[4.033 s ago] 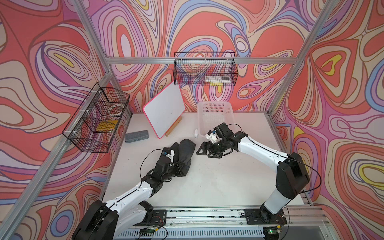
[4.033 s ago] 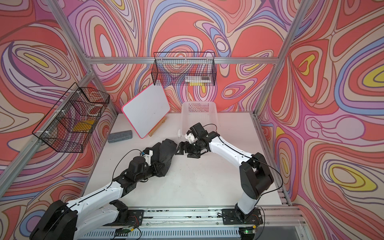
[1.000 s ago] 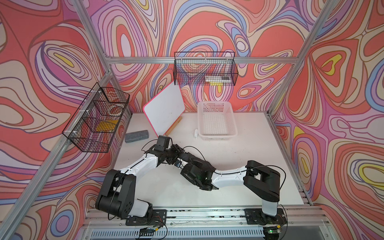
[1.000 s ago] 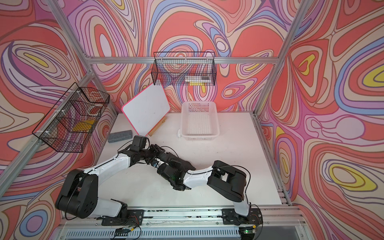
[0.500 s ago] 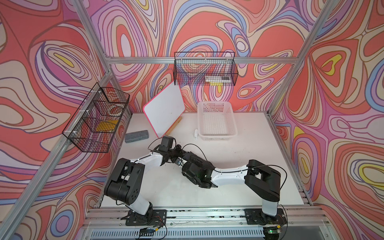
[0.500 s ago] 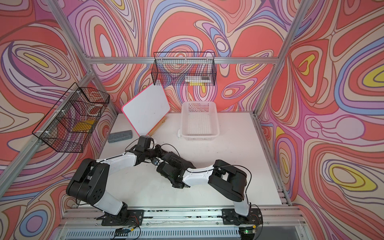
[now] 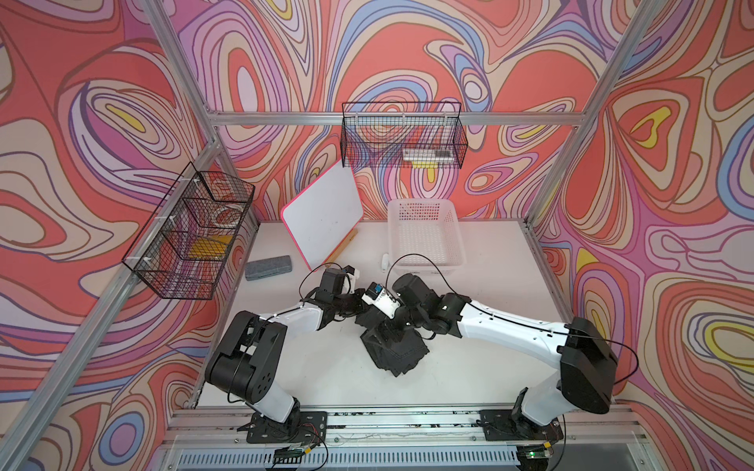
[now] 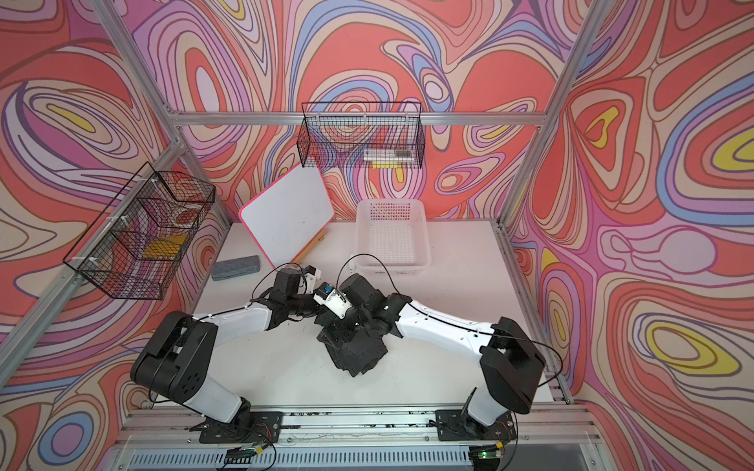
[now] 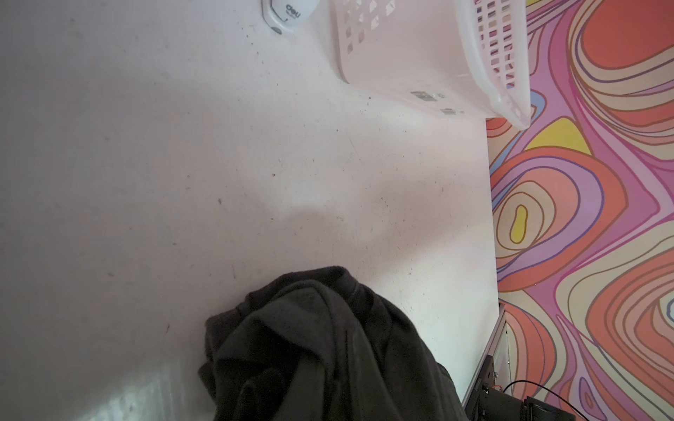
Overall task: Roll up the long pants
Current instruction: Roll the long pant at the center of the board, then pick up the long pant at the center of the board, then place the long pant in the bin.
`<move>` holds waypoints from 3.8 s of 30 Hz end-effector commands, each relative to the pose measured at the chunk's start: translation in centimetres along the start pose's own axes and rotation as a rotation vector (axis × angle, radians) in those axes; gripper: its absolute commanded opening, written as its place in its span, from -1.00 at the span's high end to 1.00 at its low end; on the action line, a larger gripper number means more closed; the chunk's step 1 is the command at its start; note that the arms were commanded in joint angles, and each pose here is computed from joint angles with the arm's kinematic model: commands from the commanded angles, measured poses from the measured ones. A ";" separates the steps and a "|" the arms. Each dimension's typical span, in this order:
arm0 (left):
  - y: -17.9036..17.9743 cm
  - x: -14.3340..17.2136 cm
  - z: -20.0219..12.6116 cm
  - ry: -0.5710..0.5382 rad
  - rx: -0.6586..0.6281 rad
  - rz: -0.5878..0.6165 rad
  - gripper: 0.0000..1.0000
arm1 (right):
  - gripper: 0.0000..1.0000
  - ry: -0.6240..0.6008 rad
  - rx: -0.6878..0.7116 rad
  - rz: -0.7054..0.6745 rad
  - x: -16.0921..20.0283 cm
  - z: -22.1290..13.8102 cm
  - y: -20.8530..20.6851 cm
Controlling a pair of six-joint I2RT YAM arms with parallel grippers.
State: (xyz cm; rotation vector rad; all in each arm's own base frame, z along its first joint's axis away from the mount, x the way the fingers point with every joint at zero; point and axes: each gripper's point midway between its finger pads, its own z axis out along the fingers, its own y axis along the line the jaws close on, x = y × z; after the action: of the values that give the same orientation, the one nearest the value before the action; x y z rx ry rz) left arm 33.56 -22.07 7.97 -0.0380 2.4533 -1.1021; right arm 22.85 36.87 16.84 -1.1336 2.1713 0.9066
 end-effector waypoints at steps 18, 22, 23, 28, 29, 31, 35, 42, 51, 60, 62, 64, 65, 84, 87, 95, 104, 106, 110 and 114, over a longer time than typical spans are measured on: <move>-0.4 0.1 0.9 -0.037 -0.008 0.184 1.00 | -0.96 0.081 -0.001 0.486 10.2 -0.3 -8.3; -0.7 0.1 0.9 -0.040 0.005 0.195 1.00 | -0.96 0.082 -0.031 0.456 10.2 -0.7 -7.6; -0.7 0.1 1.0 -0.042 0.008 0.198 1.00 | -0.96 0.093 -0.020 0.454 10.6 -0.6 -7.8; -0.8 0.1 1.1 -0.052 0.008 0.213 1.00 | -0.96 0.096 -0.113 0.447 10.7 0.0 -6.7; -0.8 0.0 1.1 -0.053 0.001 0.218 1.00 | -0.96 0.097 -0.129 0.450 10.6 0.3 -6.4; -0.9 0.2 1.3 -0.052 -0.005 0.223 1.00 | -0.96 0.121 -0.131 0.455 11.1 1.0 -6.2; -0.7 0.7 1.6 -0.057 -0.021 0.230 1.00 | -0.96 0.166 -0.128 0.483 12.7 3.0 -5.9; -0.3 1.5 2.3 -0.052 -0.028 0.220 1.00 | -0.96 0.236 -0.127 0.527 15.5 6.4 -5.6; 0.3 1.0 1.7 -0.058 -0.102 0.226 1.00 | 1.00 0.196 -0.164 0.541 15.4 7.4 -5.1; -2.6 -6.5 -4.1 -0.115 -0.316 0.242 0.04 | 1.00 0.078 -0.106 0.422 7.3 3.0 -4.3; -2.6 -9.3 -7.5 -0.183 -0.410 0.187 0.01 | 1.00 0.029 -0.104 0.368 4.2 1.1 -3.9; -1.8 -11.5 -10.7 -0.234 -0.511 0.134 -0.01 | 1.00 -0.022 -0.112 0.323 1.1 -0.6 -3.6; -1.7 -12.4 -12.0 -0.252 -0.548 0.123 -0.01 | 1.00 -0.049 -0.111 0.296 -0.7 -1.6 -3.6; -0.1 -10.4 -12.9 -0.267 -0.550 0.016 0.13 | 1.00 -0.502 0.205 0.359 -18.6 -7.1 -27.4; -0.2 -10.2 -12.9 -0.265 -0.544 0.020 0.14 | 1.00 -0.565 0.214 0.397 -18.3 -7.2 -29.8; -0.6 -10.9 -12.6 -0.266 -0.533 0.034 0.18 | 1.00 -0.663 0.211 0.494 -18.3 -8.5 -33.5; -1.2 -11.8 -12.2 -0.268 -0.518 0.044 0.19 | 1.00 -0.466 0.313 0.713 -10.2 -7.1 -39.2; -1.2 -11.8 -12.0 -0.265 -0.510 0.037 0.20 | 1.00 -0.375 0.361 0.757 -7.8 -6.0 -40.2; -1.1 -11.6 -11.9 -0.261 -0.509 0.029 0.20 | 1.00 -0.185 0.478 0.827 -3.7 -5.2 -41.5; -0.8 -11.4 -11.9 -0.258 -0.521 0.030 0.20 | 0.90 -0.009 0.597 0.881 0.3 -5.0 -42.5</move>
State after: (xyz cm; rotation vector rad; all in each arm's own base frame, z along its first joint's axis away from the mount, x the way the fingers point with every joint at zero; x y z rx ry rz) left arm 38.66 -11.70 19.69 -0.2898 2.4202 -0.3906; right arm 60.51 16.72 8.34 0.1536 2.5099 0.6860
